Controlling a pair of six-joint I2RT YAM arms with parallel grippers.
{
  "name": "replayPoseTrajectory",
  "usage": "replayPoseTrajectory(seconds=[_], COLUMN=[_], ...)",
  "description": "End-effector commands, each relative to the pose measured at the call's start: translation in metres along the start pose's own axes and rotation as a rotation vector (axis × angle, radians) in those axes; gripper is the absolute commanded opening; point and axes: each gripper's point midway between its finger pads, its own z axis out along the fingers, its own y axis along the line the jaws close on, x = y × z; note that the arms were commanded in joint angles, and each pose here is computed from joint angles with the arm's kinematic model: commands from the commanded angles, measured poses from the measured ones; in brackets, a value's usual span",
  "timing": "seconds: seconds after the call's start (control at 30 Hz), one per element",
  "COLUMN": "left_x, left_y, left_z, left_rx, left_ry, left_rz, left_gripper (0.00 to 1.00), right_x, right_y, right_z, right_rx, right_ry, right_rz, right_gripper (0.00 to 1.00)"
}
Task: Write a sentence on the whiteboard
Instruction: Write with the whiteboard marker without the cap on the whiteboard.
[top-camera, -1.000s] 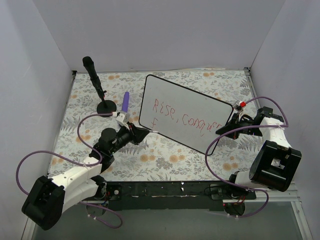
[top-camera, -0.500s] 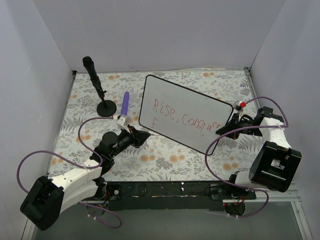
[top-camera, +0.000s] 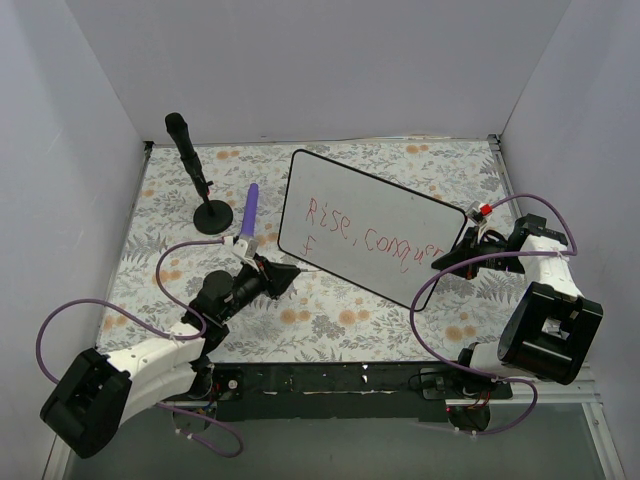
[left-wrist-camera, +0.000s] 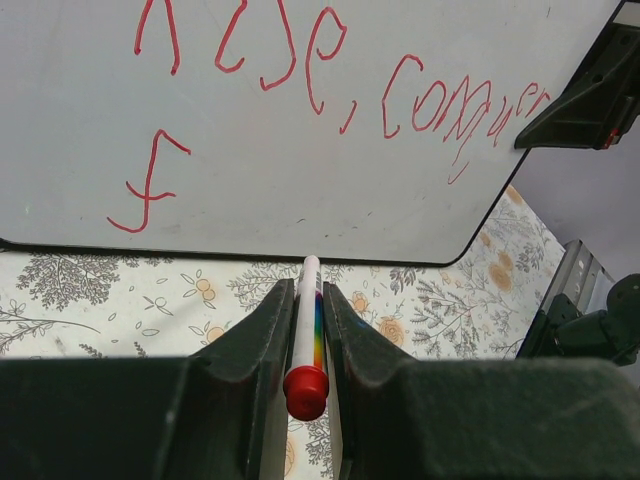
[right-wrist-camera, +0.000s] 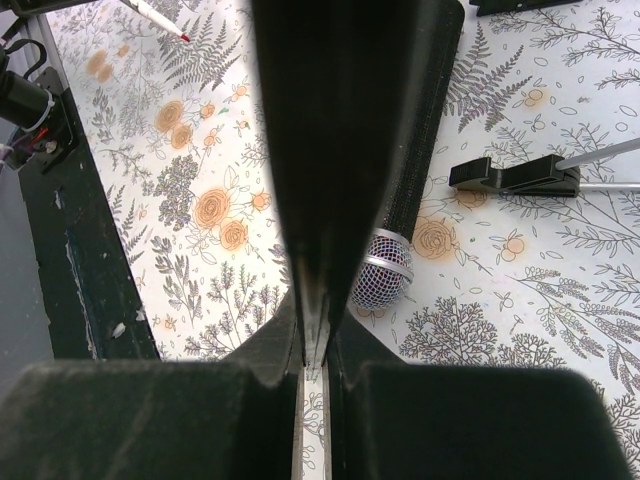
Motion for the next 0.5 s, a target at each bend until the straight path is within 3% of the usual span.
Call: replayPoseTrajectory(seconds=[0.0, 0.47], left_x=[-0.0073, -0.0069], left_y=[-0.0009, -0.0004], left_z=[0.0015, 0.0018], left_rx=[0.005, 0.003], left_ry=[-0.043, -0.046], left_rz=[0.016, 0.013], left_gripper=[0.0, 0.0], right_x=[-0.0021, -0.001], right_y=[-0.0033, -0.0034], right_z=[-0.0023, -0.0018], right_rx=[0.025, 0.023], right_ry=[0.017, 0.02], right_rz=[-0.094, -0.092], right_gripper=[0.01, 0.01])
